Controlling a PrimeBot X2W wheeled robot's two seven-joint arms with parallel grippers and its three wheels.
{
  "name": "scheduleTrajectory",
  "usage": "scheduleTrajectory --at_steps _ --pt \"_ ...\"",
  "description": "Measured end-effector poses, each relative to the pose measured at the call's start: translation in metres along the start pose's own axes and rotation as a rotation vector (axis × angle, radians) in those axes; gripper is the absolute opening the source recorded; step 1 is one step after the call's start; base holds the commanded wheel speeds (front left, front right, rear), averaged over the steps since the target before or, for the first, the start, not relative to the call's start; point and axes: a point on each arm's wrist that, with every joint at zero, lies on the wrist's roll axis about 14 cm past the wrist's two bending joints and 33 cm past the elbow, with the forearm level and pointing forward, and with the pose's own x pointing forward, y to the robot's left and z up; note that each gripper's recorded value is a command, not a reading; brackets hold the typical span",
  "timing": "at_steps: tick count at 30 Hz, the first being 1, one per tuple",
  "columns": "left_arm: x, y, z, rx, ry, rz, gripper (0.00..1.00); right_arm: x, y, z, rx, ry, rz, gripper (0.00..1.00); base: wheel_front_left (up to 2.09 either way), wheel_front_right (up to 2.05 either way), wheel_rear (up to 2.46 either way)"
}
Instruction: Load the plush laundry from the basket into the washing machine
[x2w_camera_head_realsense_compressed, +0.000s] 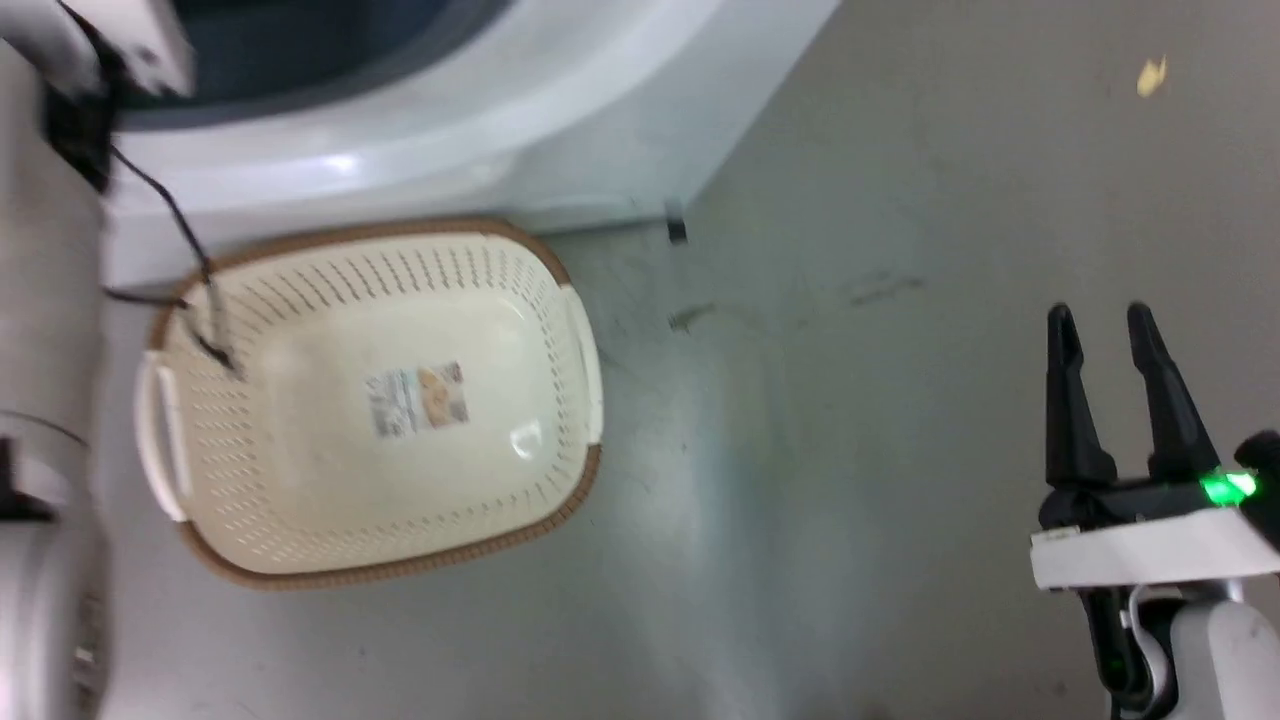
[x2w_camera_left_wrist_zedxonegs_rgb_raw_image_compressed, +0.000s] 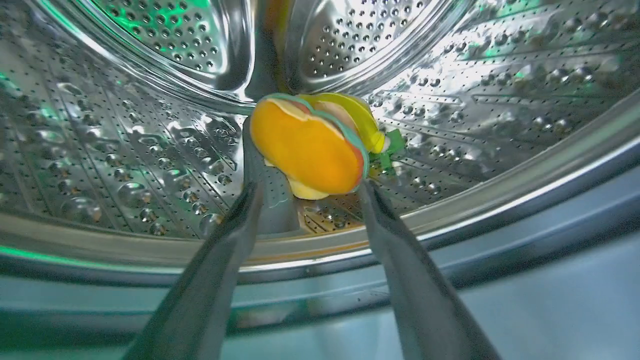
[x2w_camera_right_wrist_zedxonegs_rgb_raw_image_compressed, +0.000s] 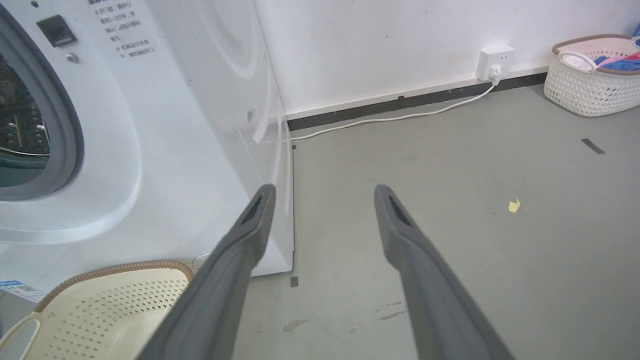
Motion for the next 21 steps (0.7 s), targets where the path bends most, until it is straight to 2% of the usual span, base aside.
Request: scheduleTrajectory --at_steps 5,8,14,18,21 --pt "-0.040 -0.016 0.031 -0.031 -0.117 -0.029 1.00 -0.014 0.007 0.022 -0.011 -0.050 0.022 1.00 0.00 0.00 0.00" --pt "-0.070 -0.024 0.048 -0.003 -0.177 -0.052 1.00 -0.021 0.013 0.042 -0.014 -0.101 0.045 1.00 0.00 0.00 0.00" --pt "-0.144 -0.040 0.097 -0.067 -0.380 -0.087 1.00 -0.042 0.029 0.074 -0.018 -0.188 0.098 1.00 0.00 0.00 0.00" --pt "-0.202 -0.038 0.092 -0.114 -0.450 -0.073 1.00 -0.056 0.043 0.093 -0.011 -0.243 0.143 1.00 0.00 0.00 0.00" --pt "-0.243 -0.039 0.077 -0.109 -0.471 -0.054 1.00 -0.068 0.053 0.100 0.000 -0.266 0.178 1.00 0.00 0.00 0.00"
